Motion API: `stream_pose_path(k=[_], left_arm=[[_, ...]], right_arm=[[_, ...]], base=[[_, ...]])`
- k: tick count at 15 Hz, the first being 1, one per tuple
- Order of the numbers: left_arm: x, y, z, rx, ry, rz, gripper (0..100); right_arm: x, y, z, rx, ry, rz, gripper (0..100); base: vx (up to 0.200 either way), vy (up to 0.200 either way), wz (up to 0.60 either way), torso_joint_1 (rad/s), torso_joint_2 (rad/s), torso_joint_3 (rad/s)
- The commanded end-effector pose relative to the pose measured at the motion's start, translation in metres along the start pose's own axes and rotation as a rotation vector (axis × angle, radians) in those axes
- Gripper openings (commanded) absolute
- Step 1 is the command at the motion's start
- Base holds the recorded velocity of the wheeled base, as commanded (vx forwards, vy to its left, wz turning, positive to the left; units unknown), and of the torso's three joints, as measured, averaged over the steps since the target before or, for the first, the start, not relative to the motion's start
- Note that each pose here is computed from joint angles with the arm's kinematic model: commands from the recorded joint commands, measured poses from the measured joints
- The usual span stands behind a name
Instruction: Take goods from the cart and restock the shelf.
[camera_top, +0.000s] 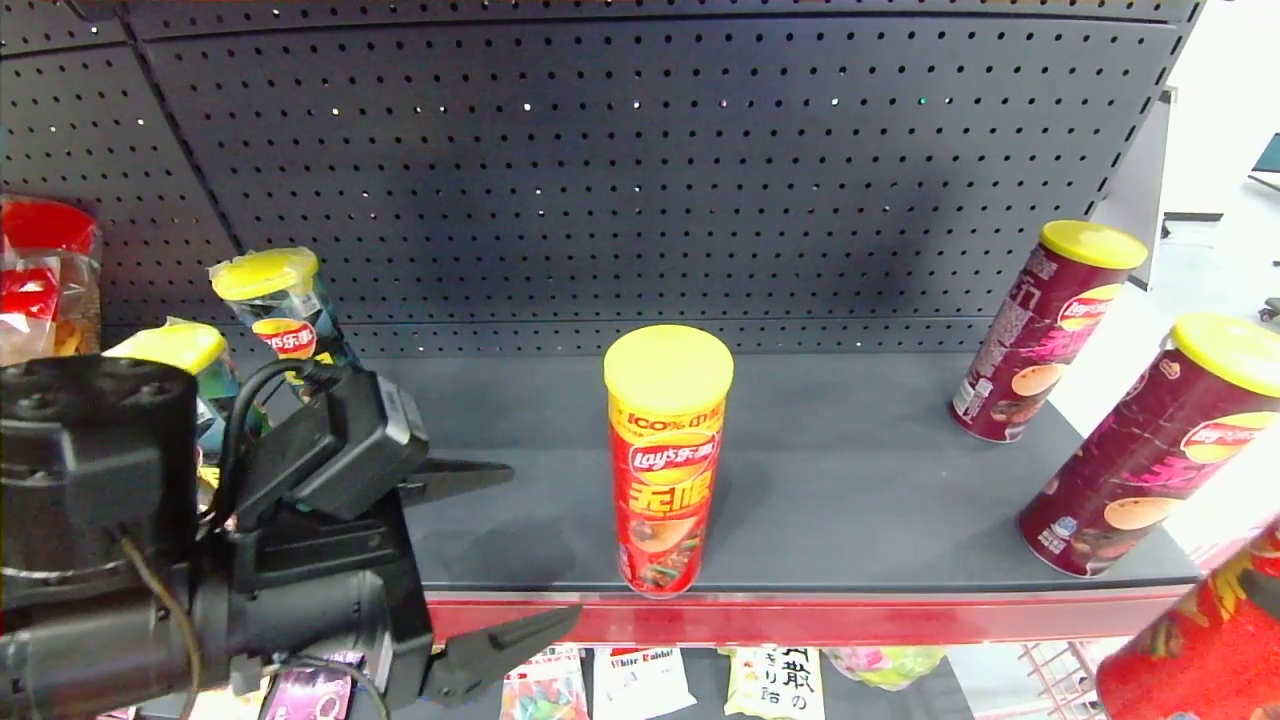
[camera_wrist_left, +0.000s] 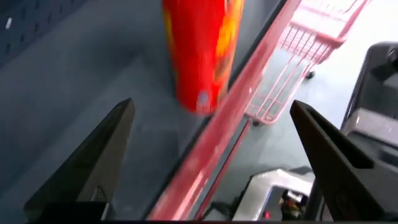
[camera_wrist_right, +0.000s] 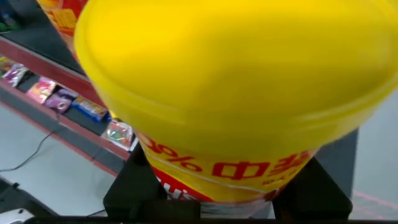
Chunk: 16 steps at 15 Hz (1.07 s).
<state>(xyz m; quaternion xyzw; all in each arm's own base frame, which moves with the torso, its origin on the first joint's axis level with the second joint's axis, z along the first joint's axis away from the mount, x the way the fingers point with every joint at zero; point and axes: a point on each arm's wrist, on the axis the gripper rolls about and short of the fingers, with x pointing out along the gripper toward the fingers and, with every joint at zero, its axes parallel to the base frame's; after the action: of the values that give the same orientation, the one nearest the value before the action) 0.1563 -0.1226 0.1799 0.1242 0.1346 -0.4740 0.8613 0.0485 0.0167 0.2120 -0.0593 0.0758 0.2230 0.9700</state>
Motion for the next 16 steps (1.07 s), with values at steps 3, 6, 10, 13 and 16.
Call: stream_pose_path(k=[3,6,10,13,16], left_arm=[[-0.041,-0.019,-0.018,0.013,-0.026,0.036,100],[-0.048,-0.022,-0.024,0.014,-0.025,0.062,100],[-0.049,-0.023,-0.026,0.014,-0.024,0.068,100],[-0.048,-0.023,-0.027,0.012,-0.018,0.068,100],[-0.049,-0.023,-0.027,0.012,-0.018,0.068,100]], right_arm=[[0.095,0.005,0.057,-0.031,0.034,0.195,0],[0.129,0.01,0.072,-0.039,0.023,0.225,0],[0.172,0.018,0.091,-0.047,0.02,0.252,0],[0.204,0.02,0.094,-0.072,0.002,0.251,0],[0.237,0.022,0.093,-0.076,0.004,0.253,0]], base=[[0.0,0.0,0.0,0.0,0.0,0.0],[0.0,0.0,0.0,0.0,0.0,0.0],[0.0,0.0,0.0,0.0,0.0,0.0],[0.0,0.0,0.0,0.0,0.0,0.0],[0.0,0.0,0.0,0.0,0.0,0.0]])
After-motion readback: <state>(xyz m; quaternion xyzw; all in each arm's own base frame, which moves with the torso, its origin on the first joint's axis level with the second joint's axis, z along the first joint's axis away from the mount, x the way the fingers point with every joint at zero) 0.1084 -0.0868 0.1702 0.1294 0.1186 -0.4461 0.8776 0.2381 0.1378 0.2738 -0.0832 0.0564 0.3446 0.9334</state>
